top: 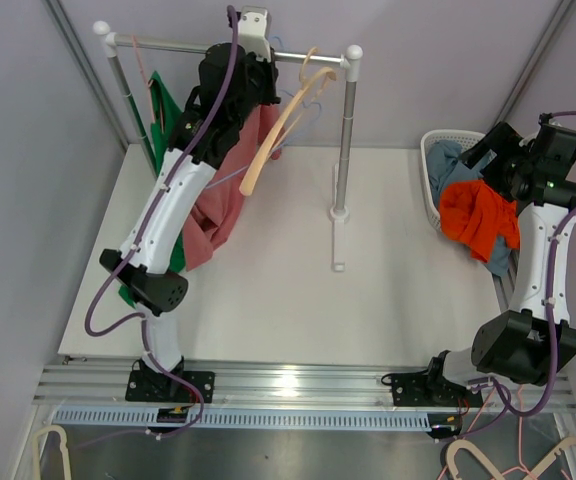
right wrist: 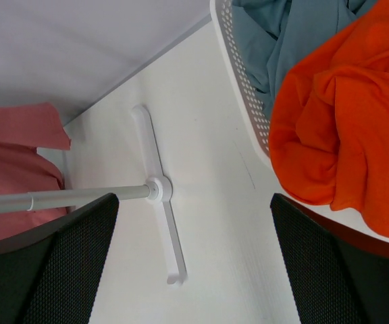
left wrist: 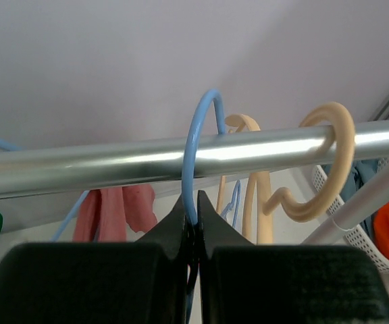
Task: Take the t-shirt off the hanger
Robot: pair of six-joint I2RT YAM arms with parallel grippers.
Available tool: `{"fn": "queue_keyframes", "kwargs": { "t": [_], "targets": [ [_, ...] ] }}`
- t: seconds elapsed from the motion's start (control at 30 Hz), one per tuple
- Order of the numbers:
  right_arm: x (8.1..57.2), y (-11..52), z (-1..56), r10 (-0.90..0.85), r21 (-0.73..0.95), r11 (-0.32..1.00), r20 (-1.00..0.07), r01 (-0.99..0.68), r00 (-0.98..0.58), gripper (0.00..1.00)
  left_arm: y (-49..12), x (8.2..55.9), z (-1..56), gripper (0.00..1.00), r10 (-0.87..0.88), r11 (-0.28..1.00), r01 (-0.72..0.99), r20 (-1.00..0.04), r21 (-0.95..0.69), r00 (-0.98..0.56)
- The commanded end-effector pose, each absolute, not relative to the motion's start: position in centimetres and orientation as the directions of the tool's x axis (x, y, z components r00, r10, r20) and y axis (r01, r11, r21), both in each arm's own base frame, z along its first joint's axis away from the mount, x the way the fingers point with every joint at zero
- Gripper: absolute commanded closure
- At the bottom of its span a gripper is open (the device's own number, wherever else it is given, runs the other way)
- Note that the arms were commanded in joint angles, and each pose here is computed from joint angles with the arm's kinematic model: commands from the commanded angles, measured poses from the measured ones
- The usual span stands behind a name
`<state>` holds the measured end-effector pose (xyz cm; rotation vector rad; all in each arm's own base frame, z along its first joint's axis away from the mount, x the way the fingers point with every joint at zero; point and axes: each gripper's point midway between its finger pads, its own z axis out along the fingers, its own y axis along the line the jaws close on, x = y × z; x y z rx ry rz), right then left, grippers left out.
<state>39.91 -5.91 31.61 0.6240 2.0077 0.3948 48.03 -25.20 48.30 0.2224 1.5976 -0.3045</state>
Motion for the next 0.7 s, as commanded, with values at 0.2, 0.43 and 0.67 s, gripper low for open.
{"fn": "queue_keyframes", "kwargs": {
  "t": [0.2, 0.43, 0.67],
  "targets": [
    [39.3, -5.0, 34.0, 0.555, 0.515, 0.831, -0.743, 0.211, -0.374, 0.01, -18.5, 45.7, 53.7, 0.99, -0.266, 0.937, 0.229, -0.964, -0.263, -0.019],
    [39.2, -4.8, 34.1, 0.550, 0.512, 0.834, -0.746, 0.204, -0.377, 0.01, -17.8, 45.1, 55.0, 0.99, -0.366, 0.899, 0.251, -0.931, -0.359, -0.020],
    [39.1, -4.6, 34.1, 0.545, 0.511, 0.837, -0.747, 0.194, -0.380, 0.01, -17.6, 45.5, 55.8, 0.99, -0.350, 0.911, 0.245, -0.936, -0.332, 0.035]
  ]
}}
